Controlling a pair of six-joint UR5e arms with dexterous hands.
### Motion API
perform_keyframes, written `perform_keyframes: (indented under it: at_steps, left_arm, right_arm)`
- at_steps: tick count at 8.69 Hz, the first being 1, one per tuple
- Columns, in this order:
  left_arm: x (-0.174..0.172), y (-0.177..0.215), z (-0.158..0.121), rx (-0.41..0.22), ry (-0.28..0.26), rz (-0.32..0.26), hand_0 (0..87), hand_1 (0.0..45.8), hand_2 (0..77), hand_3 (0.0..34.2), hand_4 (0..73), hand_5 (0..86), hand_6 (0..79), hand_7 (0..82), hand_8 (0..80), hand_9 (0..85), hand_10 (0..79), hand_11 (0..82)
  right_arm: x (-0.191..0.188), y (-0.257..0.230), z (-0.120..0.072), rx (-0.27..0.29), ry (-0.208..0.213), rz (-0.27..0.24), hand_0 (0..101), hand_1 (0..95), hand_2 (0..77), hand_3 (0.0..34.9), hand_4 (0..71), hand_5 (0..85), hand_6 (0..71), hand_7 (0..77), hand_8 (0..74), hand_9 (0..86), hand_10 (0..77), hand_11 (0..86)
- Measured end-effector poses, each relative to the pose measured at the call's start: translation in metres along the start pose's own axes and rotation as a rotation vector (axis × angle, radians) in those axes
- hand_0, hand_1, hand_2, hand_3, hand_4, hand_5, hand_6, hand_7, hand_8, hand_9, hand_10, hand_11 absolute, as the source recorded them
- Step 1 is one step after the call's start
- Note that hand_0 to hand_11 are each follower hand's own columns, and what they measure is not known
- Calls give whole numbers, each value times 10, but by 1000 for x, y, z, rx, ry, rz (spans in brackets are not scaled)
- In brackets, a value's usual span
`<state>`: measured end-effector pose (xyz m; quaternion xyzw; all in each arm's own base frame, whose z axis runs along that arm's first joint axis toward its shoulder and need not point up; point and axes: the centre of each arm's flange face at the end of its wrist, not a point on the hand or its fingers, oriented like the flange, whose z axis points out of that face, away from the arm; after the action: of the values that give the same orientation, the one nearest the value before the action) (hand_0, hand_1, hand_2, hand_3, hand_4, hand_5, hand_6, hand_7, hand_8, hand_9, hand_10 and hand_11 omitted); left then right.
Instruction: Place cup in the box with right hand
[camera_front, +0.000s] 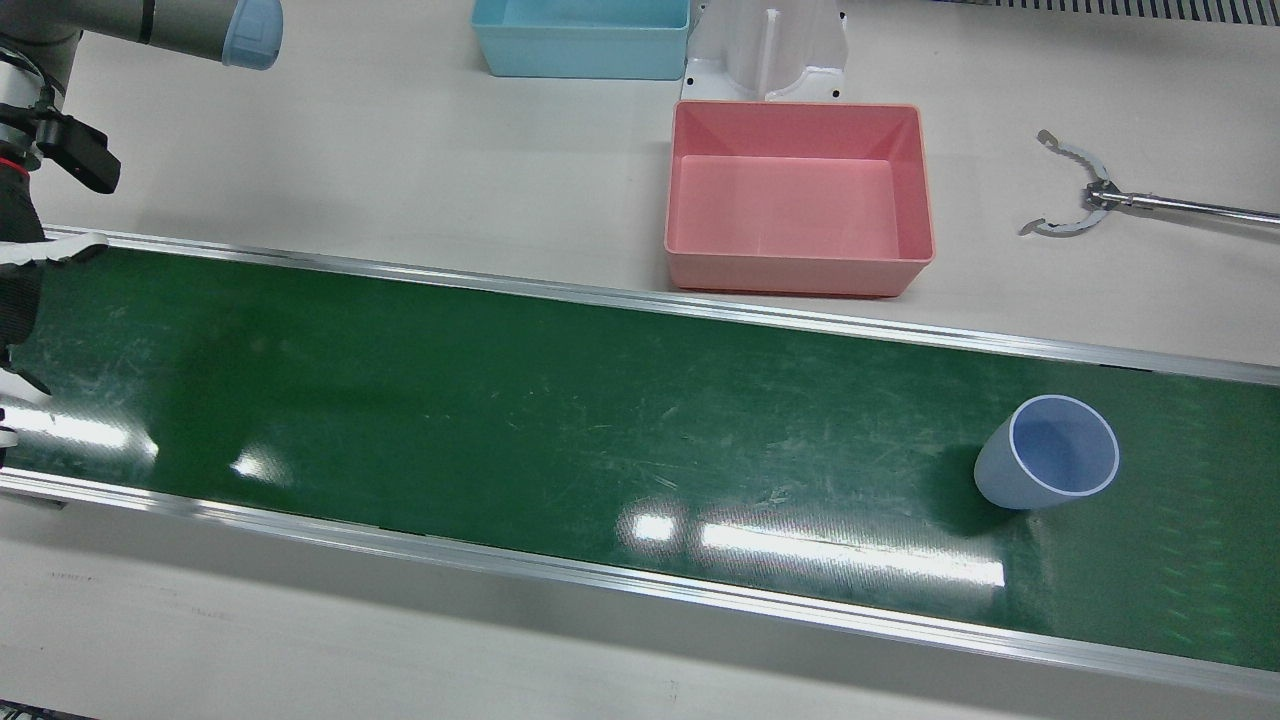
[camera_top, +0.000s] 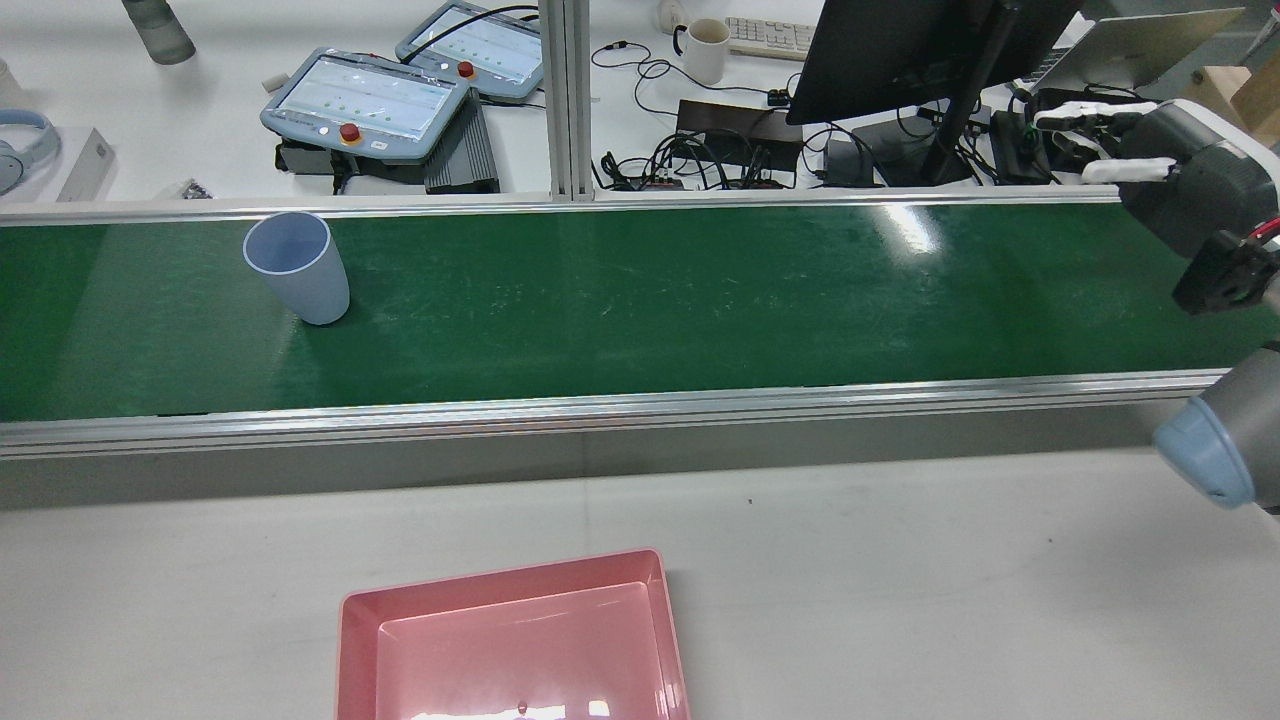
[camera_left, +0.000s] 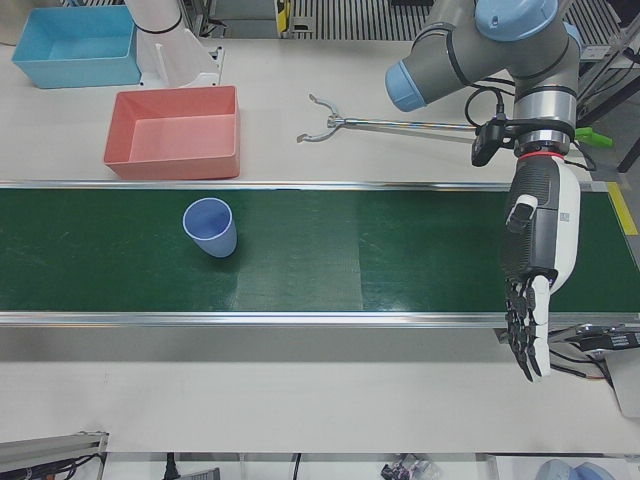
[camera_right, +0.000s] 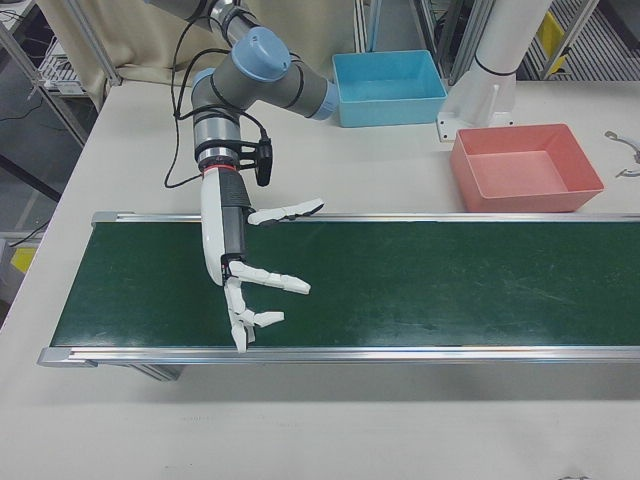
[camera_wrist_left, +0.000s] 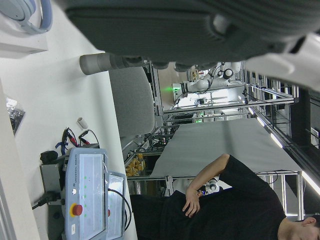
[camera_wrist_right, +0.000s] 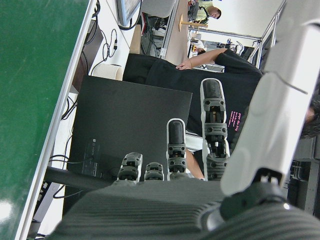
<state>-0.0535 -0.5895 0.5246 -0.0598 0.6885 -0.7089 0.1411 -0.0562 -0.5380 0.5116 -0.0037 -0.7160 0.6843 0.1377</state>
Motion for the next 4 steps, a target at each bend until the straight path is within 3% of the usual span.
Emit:
perform_keyframes:
  at_steps: [4]
  left_arm:
    - [0, 0, 0, 0, 0, 0, 0, 5, 5, 0, 0, 0, 0, 0, 0, 5, 0, 0]
  right_arm:
    - [0, 0, 0, 0, 0, 0, 559, 93, 5, 0, 404, 44, 104, 458, 11, 87, 71, 114]
